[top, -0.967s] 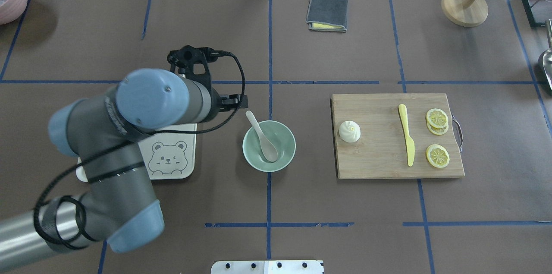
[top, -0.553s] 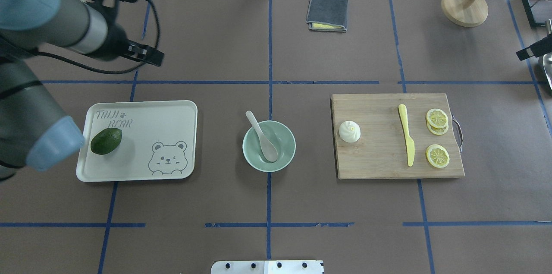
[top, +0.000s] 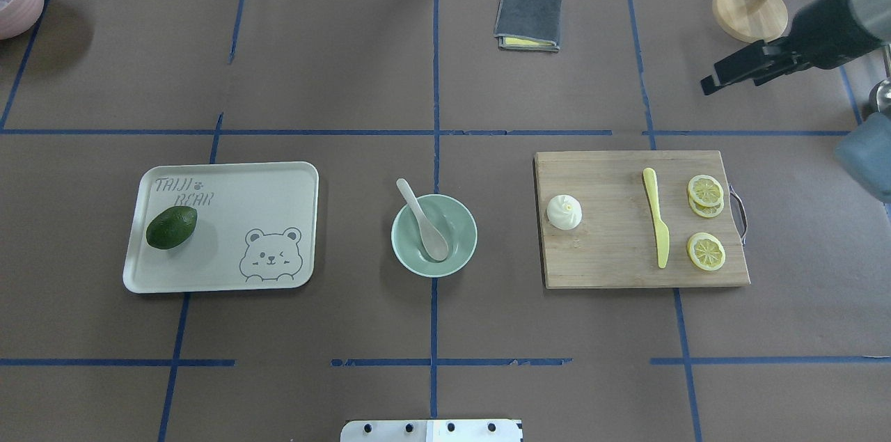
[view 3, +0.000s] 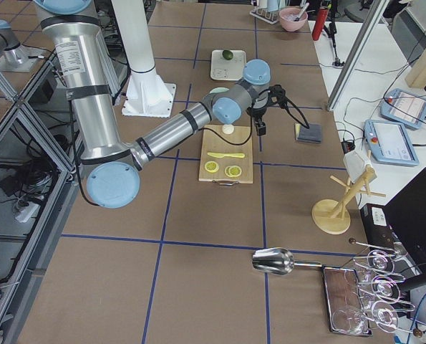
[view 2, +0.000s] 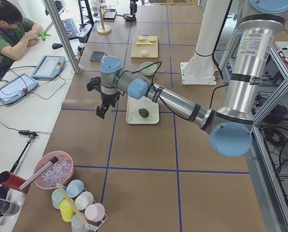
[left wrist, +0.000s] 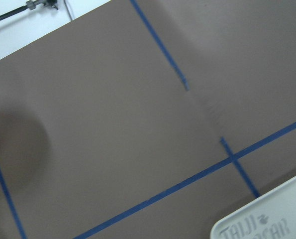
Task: Put spoon and bun in bowl
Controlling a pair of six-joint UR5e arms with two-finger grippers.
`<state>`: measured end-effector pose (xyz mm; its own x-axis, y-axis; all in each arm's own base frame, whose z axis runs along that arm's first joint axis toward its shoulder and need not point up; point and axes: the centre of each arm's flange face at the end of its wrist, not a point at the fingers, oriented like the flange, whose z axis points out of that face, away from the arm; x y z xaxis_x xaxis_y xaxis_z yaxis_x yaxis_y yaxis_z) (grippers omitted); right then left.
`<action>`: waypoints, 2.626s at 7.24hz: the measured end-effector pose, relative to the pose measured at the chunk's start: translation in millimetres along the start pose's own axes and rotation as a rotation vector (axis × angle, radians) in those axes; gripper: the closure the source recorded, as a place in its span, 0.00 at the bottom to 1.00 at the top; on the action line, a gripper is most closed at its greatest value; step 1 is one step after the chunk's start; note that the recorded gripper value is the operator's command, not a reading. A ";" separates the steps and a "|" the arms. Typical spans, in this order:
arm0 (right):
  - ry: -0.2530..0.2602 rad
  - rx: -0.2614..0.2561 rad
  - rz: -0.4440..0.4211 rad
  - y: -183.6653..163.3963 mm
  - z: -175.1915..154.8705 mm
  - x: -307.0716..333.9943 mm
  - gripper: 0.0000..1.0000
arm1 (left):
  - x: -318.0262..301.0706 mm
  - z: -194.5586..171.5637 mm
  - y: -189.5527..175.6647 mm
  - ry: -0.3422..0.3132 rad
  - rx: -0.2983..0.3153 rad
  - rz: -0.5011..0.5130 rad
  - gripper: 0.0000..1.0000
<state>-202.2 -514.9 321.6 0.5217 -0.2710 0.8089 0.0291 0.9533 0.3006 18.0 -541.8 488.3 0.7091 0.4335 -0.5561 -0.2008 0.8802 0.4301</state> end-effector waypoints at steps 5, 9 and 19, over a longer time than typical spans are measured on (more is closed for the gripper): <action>0.112 -0.021 -0.016 31.0 59.5 -122.1 0.00 | -95.0 34.1 151.2 0.014 -0.162 -0.260 0.00; 0.253 0.010 -0.052 79.5 149.5 -162.6 0.06 | -92.2 29.7 145.9 0.018 -0.176 -0.275 0.00; 0.246 -0.010 -0.074 97.0 216.5 -166.9 1.00 | -91.6 28.6 143.8 0.017 -0.170 -0.269 0.00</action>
<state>-471.0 -406.1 325.1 0.7093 -0.3006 0.6377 0.0826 0.9338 0.3482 -56.6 -460.5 621.4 0.7412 0.1828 -0.6459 -0.1189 0.9827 0.1417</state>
